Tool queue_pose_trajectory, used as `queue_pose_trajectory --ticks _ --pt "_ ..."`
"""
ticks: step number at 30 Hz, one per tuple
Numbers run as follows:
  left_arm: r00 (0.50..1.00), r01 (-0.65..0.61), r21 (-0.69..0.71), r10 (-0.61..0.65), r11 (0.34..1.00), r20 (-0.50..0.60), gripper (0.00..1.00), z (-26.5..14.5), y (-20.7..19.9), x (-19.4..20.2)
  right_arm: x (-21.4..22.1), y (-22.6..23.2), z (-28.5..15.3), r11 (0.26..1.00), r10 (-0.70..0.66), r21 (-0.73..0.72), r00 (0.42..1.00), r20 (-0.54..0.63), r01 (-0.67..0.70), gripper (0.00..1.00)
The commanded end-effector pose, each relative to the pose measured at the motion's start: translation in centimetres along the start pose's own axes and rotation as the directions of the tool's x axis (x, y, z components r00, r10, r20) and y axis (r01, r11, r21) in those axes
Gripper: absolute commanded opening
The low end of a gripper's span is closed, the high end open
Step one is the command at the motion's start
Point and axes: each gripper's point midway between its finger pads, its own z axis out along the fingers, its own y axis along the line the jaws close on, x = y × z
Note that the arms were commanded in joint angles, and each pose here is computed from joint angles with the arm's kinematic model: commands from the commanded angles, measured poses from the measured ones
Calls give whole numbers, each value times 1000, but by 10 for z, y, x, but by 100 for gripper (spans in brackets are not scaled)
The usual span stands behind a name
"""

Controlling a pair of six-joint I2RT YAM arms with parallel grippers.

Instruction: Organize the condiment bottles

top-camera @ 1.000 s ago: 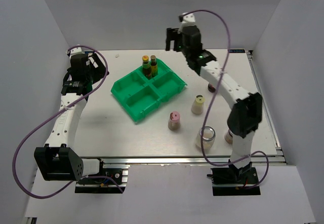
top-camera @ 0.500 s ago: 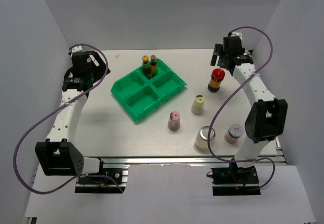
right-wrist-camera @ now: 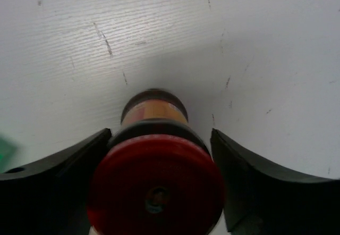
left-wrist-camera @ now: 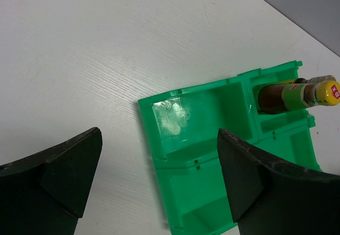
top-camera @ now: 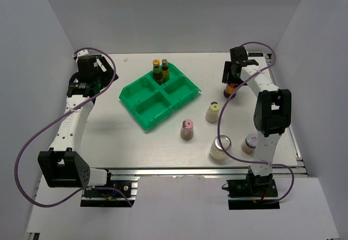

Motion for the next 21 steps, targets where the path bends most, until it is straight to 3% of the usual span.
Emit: queue_pose_trajectory --ticks 1,2,3,6,7,11,14,21 --pt "999 10 7 -11 1000 51 98 -10 -5 -20 -33 -8 -17 998 62 20 993 100 -64 74" --pt "999 11 7 -11 1000 52 98 -10 -5 -20 -34 -8 -18 998 64 19 992 108 -66 68" --pt "998 11 8 -11 1000 54 98 -10 -5 -21 -39 -7 -22 997 71 12 989 127 -73 53" --pt "998 11 11 -12 1000 56 98 -11 -5 -21 -50 -7 -37 997 72 -9 983 169 -72 28" --pt "998 12 15 -13 1000 59 98 -12 -6 -22 -55 -5 -41 997 71 -25 980 187 -68 25" --pt "998 17 29 -18 999 65 98 -14 -7 -21 -77 18 -79 994 -7 -105 964 267 36 22" --pt "997 22 39 -25 999 71 98 -16 -9 -23 -90 60 -118 976 -100 -146 929 356 161 20" --pt "997 28 55 -32 998 76 98 -20 -11 -23 -83 195 -209 843 -199 -339 827 527 419 16"
